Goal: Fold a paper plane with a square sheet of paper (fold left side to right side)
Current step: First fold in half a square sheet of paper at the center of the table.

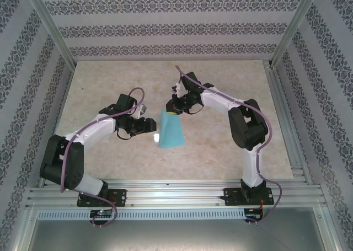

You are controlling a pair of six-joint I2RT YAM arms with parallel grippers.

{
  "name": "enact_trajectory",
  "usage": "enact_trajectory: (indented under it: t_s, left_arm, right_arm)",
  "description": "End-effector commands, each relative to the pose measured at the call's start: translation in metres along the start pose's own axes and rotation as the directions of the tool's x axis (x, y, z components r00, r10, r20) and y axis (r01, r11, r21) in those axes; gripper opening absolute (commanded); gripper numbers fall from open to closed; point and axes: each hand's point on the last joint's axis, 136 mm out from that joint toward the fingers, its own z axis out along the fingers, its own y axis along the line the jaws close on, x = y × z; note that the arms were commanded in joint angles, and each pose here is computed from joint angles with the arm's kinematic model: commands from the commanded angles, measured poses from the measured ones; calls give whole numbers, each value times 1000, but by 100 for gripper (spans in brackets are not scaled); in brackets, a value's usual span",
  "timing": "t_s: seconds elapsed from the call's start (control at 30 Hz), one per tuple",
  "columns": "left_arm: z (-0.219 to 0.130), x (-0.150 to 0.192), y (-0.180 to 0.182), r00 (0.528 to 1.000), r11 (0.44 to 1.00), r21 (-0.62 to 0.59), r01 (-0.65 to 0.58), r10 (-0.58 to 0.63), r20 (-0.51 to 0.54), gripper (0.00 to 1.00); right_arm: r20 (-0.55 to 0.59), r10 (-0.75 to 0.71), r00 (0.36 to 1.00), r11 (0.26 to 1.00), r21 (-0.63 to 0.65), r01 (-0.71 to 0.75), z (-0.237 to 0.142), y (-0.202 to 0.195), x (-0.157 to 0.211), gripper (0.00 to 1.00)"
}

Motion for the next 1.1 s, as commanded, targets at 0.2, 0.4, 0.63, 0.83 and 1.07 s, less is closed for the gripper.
enact_trajectory:
  t_s: [0.2, 0.4, 0.63, 0.83, 1.07]
  left_arm:
    - [31, -22, -14, 1000, 1000, -4, 12, -12, 1, 70]
    - [47, -24, -18, 1000, 999, -41, -2, 1, -27, 71]
    - [65, -22, -21, 998, 995, -94, -23, 17, -61, 70]
    - [76, -19, -21, 996, 989, -138, -43, 31, -87, 69]
    - [86, -15, -25, 993, 986, -156, -61, 44, -108, 68]
  right_arm:
    - [-4, -64, 998, 997, 34, 64, -1, -26, -16, 7]
    - [2, -73, 997, 995, 70, 72, -4, -44, -21, 8]
    - [7, -59, 998, 994, 89, 58, -5, -62, -27, 8]
    - [1, -47, 999, 994, 94, 47, -2, -69, -27, 8]
    - [4, -34, 999, 993, 116, 34, 0, -77, -29, 8]
